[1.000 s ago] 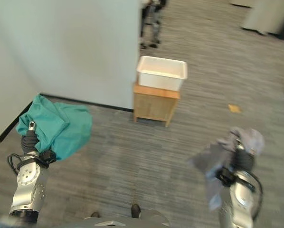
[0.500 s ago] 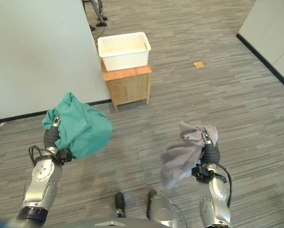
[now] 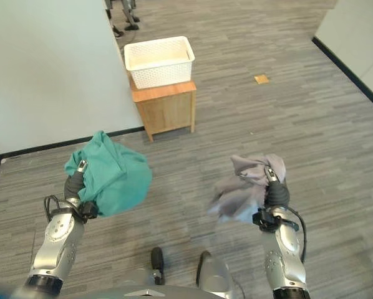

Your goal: Pick up bed clothes into laundry basket.

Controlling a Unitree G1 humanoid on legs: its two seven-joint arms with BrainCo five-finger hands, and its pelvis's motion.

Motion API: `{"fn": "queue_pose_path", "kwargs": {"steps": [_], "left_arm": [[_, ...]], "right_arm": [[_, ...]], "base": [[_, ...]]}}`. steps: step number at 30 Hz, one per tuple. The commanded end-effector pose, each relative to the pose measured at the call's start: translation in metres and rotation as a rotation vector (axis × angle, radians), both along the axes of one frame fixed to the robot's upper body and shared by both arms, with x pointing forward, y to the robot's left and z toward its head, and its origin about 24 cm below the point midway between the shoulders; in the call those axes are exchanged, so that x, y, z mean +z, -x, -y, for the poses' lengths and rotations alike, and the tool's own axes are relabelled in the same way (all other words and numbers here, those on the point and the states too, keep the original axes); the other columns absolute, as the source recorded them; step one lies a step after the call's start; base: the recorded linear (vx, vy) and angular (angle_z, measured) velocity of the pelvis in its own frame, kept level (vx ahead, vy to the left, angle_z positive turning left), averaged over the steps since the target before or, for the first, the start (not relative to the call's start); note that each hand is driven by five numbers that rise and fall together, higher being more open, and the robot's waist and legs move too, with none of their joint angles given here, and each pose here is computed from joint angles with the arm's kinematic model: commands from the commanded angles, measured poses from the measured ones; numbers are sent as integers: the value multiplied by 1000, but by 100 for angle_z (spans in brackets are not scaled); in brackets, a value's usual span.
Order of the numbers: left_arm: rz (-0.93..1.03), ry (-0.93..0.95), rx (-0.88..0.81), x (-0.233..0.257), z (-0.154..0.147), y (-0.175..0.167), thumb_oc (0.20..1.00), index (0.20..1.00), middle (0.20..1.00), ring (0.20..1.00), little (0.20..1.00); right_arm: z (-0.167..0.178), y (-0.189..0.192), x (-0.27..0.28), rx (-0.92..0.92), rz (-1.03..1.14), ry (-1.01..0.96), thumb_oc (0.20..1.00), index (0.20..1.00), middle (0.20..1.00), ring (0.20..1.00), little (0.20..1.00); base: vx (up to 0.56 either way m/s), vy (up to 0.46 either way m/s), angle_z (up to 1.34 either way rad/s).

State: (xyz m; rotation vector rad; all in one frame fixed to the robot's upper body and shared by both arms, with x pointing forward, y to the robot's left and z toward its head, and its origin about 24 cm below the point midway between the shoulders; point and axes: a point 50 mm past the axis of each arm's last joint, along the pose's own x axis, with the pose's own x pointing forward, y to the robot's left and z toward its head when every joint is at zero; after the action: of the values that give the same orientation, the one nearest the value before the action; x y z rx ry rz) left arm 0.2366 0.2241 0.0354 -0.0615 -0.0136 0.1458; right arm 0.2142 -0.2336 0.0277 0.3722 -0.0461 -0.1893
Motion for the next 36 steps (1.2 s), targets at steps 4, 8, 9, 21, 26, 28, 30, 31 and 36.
{"fn": "queue_pose_path", "kwargs": {"steps": [4,8,9,21,26,28,30,31,36], "left_arm": [[202,-58,-37,44,-7,-15,200,200,200,200,200],[245,-61,-43,54,-2,-24,200,200,200,200,200],[244,-61,-25,52,-5,-21,200,200,200,200,200],[208,33,-87,42,11,-22,200,200,200,200,200],[197,13,-96,38,11,-17,200,200,200,200,200],[215,-11,-78,42,6,-14,200,200,200,200,200],[208,-26,-69,42,5,-13,200,200,200,200,200],[221,-56,-65,48,4,-14,200,200,200,200,200],[226,-64,-94,50,6,-16,200,200,200,200,200]], "right_arm": [[3,-4,32,-31,177,21,200,200,200,200,200],[-1,-9,37,-15,210,-3,200,200,200,200,200],[-4,-13,38,24,209,14,200,200,200,200,200],[14,-24,63,3,275,65,200,200,200,200,200],[10,-25,64,30,268,124,200,200,200,200,200],[-5,-30,63,87,277,105,200,200,200,200,200],[-12,-32,59,106,266,103,200,200,200,200,200],[-20,-35,58,119,268,79,200,200,200,200,200],[-21,-36,57,114,250,112,200,200,200,200,200]], "base": [[448,-223,38],[421,-355,9],[316,-411,-3],[479,-366,1],[633,-46,5],[676,35,-7],[343,53,-4],[544,117,20],[442,0,71]]}}
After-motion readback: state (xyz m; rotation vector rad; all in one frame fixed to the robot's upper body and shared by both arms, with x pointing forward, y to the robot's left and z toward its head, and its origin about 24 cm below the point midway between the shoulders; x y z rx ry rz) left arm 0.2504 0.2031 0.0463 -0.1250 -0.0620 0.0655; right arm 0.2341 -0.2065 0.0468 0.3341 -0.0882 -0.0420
